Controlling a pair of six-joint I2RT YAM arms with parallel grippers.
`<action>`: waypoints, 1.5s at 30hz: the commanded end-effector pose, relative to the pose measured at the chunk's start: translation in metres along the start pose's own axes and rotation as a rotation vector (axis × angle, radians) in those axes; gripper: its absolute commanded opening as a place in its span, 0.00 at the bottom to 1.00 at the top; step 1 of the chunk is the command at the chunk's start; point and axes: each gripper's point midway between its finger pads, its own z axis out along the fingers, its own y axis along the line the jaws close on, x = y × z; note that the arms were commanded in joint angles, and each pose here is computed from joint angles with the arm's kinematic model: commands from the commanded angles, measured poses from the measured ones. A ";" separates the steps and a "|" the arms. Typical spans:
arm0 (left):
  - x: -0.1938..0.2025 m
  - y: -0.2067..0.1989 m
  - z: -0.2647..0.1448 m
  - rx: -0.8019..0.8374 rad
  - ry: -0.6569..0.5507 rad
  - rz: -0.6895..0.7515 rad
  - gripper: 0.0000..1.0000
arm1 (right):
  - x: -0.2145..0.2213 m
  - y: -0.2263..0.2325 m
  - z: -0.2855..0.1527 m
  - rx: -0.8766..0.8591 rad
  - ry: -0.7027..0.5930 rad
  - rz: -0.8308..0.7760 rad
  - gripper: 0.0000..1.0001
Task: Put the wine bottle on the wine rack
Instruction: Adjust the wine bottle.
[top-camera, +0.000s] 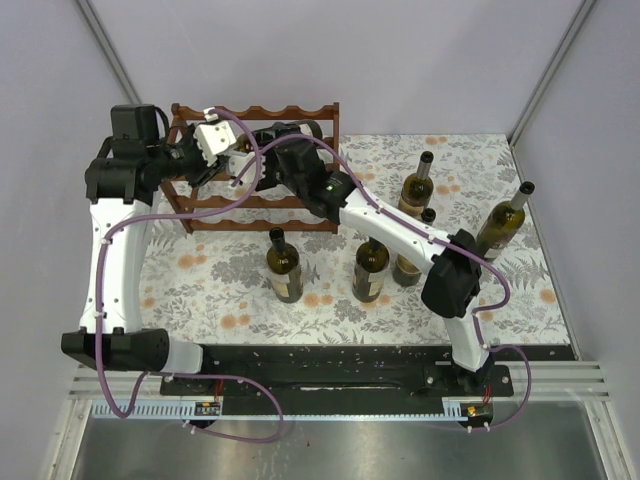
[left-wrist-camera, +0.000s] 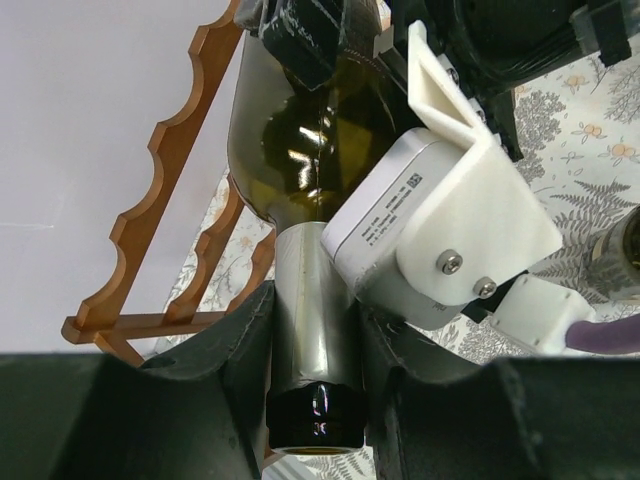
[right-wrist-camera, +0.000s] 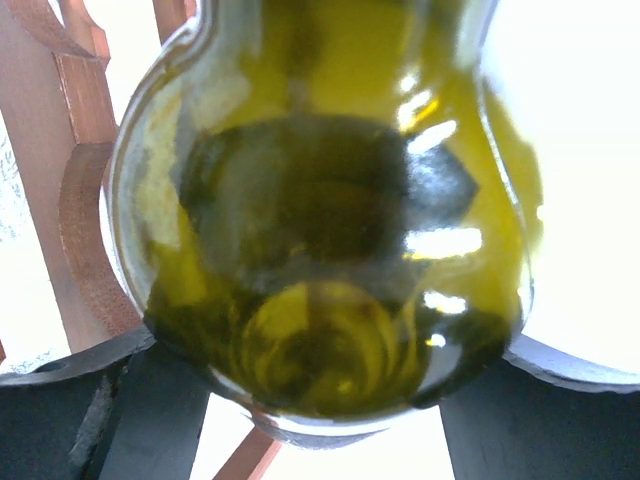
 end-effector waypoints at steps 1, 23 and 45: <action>-0.040 -0.004 -0.019 -0.033 -0.161 -0.027 0.00 | -0.010 -0.064 -0.025 0.164 0.026 -0.107 0.59; -0.018 -0.013 -0.016 -0.033 -0.144 -0.026 0.00 | -0.020 -0.089 -0.033 0.155 0.017 0.056 0.99; 0.000 -0.023 -0.010 -0.008 -0.121 -0.016 0.00 | -0.005 -0.104 -0.038 0.153 0.058 0.117 0.99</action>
